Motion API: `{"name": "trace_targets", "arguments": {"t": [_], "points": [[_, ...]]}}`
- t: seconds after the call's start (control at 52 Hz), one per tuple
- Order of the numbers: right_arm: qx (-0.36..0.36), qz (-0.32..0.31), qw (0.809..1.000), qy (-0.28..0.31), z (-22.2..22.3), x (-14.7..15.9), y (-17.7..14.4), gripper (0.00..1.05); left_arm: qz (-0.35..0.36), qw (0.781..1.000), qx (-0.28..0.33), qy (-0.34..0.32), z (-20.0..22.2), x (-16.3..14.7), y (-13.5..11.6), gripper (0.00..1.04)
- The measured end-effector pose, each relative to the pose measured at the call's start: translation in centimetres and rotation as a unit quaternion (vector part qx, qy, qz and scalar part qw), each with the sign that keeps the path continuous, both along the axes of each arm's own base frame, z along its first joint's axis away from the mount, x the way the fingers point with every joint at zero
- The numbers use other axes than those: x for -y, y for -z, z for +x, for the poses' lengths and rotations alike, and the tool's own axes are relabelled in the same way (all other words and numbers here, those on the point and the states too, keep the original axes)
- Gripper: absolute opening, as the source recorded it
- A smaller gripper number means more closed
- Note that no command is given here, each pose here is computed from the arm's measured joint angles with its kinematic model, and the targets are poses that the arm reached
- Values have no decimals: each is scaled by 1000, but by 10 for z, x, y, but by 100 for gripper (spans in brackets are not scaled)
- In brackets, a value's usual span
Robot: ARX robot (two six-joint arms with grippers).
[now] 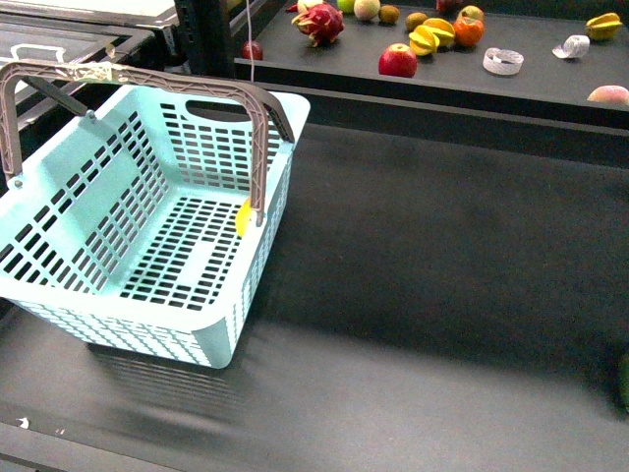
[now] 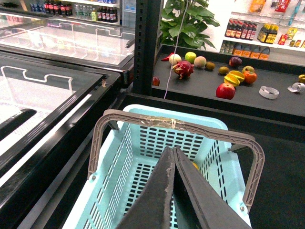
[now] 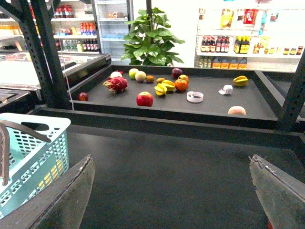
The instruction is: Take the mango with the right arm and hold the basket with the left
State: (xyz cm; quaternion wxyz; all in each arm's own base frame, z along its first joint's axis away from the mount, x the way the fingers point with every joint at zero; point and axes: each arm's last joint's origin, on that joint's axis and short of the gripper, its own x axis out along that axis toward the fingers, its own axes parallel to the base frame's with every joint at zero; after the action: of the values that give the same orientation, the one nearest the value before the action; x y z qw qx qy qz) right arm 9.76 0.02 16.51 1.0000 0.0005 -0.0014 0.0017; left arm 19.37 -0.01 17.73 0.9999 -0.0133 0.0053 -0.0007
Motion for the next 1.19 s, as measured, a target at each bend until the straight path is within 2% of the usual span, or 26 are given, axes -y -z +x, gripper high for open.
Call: {"name": "trace_targets", "arguments": {"t": [0.365, 1.191], "points": [[0, 0, 1000, 0, 0, 0, 0, 97, 6, 1000, -5, 0, -35, 0, 16, 4], [0, 0, 1000, 0, 0, 0, 0, 97, 9, 1000, 18, -1, -77, 0, 3, 4]]}}
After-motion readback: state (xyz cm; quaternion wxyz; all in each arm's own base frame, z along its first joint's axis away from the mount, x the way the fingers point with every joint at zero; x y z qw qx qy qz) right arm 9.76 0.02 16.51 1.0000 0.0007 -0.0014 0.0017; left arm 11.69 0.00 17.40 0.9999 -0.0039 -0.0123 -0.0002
